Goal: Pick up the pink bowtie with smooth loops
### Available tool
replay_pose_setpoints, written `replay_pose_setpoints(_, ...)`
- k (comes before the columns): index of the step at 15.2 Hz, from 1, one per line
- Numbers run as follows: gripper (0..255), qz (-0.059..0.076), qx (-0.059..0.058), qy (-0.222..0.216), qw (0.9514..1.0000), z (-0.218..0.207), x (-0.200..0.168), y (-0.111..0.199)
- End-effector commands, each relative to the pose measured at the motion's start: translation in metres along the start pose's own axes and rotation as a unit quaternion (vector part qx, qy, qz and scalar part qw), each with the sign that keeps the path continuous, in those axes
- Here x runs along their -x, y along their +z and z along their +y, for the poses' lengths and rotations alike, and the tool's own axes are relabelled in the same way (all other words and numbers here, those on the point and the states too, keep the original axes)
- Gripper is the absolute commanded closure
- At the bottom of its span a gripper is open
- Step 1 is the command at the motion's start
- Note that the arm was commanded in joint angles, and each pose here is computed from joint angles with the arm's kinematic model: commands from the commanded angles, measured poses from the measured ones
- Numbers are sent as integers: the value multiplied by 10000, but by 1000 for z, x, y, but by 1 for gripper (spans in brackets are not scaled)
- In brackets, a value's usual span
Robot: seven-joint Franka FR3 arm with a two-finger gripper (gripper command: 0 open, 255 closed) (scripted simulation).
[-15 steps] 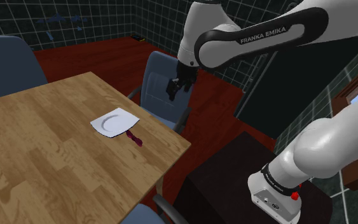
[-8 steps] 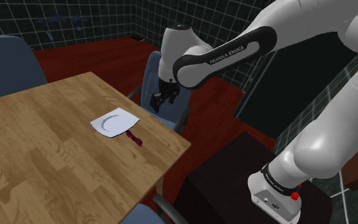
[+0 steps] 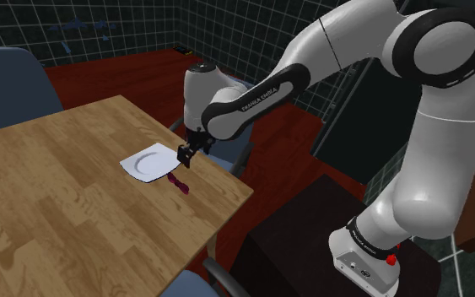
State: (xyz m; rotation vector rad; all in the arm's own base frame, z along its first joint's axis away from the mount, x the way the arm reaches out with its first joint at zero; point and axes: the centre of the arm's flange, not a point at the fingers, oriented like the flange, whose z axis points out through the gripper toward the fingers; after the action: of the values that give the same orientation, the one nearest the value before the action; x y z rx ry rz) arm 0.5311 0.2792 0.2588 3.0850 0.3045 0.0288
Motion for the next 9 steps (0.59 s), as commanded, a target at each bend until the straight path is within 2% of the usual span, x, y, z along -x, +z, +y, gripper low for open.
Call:
replay_pose_setpoints(1, 0, -49, 7, -41, 10000, -13, -11, 20)
replay_pose_setpoints(9, 0, -210, 19, -176, 9996, -55, -47, 98)
